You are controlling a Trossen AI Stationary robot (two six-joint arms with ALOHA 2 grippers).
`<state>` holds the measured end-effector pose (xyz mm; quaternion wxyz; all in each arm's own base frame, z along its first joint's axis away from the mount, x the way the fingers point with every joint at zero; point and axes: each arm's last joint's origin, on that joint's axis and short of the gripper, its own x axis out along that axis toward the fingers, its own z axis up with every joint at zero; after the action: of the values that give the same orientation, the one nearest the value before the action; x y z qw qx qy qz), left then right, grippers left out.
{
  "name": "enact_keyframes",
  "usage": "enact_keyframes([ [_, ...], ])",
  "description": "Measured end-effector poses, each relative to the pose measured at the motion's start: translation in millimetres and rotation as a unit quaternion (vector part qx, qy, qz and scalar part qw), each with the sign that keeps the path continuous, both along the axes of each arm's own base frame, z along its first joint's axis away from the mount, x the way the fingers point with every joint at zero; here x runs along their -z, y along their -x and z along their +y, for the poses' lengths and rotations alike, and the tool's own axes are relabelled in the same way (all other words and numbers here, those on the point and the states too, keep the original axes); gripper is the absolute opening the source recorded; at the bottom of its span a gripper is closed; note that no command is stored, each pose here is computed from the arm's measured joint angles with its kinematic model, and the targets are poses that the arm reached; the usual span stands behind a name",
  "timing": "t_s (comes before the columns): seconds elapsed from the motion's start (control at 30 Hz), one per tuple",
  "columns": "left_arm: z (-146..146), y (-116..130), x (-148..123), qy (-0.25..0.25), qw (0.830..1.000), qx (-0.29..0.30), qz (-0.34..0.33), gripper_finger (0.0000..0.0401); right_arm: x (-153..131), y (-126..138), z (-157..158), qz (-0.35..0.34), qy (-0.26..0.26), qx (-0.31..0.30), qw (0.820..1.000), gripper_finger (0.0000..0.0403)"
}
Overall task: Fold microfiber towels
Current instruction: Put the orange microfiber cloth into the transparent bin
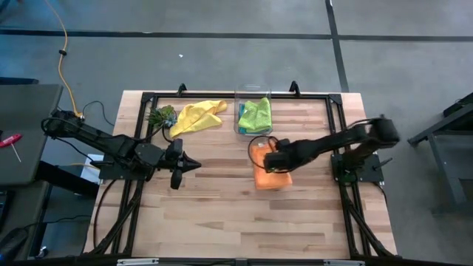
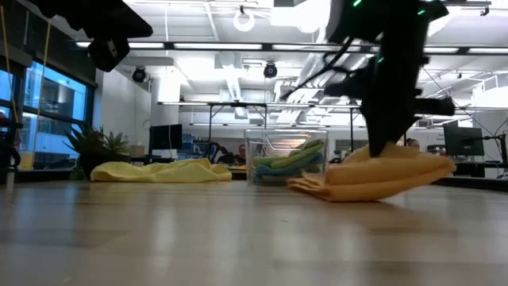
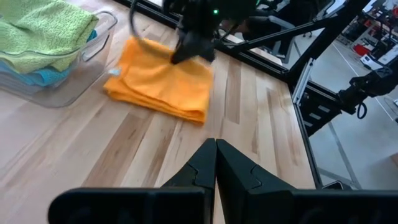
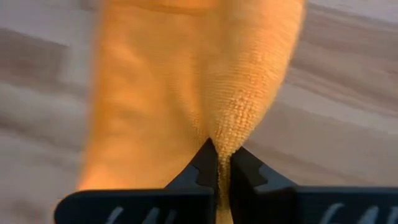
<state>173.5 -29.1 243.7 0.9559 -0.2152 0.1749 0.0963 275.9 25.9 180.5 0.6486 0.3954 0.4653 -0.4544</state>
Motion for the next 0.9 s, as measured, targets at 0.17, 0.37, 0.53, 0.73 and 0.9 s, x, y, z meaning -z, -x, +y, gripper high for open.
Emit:
enact_keyframes([
  [0.17,0.6,0.2,0.4,-0.005,1.000,-0.009,0.002,0.0000,-32.9,37.4,2.9,-0.103,-0.029,-0.012,0.994,0.0000],
  [0.37,1.4,0.8,1.4,-0.011,1.000,-0.020,0.007,0.0000,-85.4,69.2,-5.0,-0.212,-0.016,-0.021,0.977,0.0000],
  [0.53,1.5,0.8,1.4,-0.011,1.000,-0.020,0.007,0.0000,-129.0,79.0,-21.6,-0.276,0.013,-0.035,0.960,0.0000],
  [0.73,1.5,0.7,1.2,0.000,1.000,-0.026,0.004,0.0000,-167.7,72.8,-56.5,-0.311,0.077,-0.036,0.947,0.0000],
  [0.9,1.5,0.6,0.9,0.012,0.999,-0.030,0.001,0.0000,-185.6,55.9,-93.5,-0.361,0.108,-0.027,0.926,0.0000],
])
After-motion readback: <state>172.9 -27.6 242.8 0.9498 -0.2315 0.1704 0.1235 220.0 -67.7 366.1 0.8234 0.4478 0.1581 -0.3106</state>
